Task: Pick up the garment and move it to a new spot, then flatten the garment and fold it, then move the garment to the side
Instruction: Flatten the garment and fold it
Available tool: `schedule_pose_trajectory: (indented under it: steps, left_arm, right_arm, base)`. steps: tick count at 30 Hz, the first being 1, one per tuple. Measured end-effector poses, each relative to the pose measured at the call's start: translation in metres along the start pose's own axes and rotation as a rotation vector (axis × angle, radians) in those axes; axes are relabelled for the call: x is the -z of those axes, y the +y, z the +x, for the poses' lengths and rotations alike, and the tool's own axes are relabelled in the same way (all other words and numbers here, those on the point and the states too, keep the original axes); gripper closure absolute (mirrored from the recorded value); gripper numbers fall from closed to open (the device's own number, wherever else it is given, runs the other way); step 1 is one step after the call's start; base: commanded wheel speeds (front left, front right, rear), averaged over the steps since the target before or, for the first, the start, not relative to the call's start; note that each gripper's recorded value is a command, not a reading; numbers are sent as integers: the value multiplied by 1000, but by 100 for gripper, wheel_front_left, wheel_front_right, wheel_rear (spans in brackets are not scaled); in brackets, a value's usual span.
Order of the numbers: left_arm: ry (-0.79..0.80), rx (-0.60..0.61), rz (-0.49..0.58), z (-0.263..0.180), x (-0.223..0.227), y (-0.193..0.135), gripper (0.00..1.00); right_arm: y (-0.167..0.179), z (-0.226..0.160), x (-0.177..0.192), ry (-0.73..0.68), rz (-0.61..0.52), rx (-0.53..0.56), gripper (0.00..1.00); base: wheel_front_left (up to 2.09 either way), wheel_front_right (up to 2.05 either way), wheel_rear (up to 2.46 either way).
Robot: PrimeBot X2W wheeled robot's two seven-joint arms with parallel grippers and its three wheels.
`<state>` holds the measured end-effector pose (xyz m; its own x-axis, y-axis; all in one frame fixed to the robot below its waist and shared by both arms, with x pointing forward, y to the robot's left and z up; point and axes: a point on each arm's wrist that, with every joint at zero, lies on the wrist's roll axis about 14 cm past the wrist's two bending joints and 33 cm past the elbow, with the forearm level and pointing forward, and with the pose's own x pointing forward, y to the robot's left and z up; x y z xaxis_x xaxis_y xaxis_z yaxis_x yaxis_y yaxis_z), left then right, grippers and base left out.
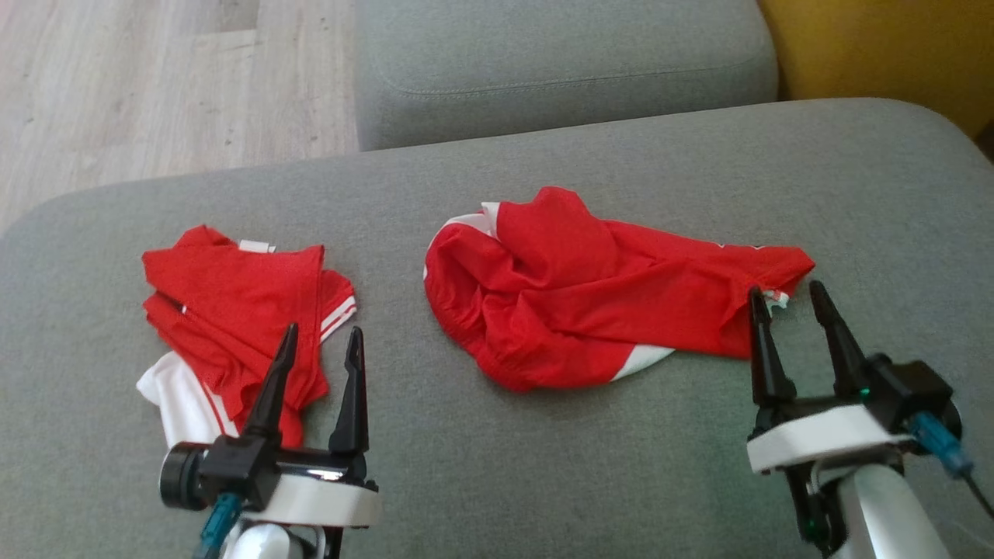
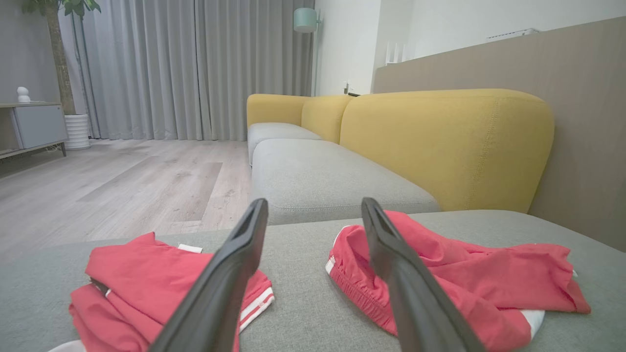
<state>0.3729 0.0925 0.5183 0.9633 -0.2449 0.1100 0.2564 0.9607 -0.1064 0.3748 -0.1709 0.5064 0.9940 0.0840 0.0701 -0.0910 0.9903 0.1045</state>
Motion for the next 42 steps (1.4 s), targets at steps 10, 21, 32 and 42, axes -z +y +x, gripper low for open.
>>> schedule_pose_trajectory:
  steps: [10,21,32,42]
  left_arm:
    - [22,-13,0,-3,7,5,0]
    - [62,-66,-6,3,21,28,0]
    - [112,-136,1,0,37,53,0]
    - [119,-149,7,0,39,58,0]
  right_arm:
    - [16,8,-1,0,-55,-58,0]
    - [66,72,38,211,-162,-227,0]
    - [121,105,105,450,-174,-396,0]
    - [111,123,115,474,-167,-361,100]
  base:
    - [0,0,0]
    - [0,0,0]
    - [0,0,0]
    - [0,0,0]
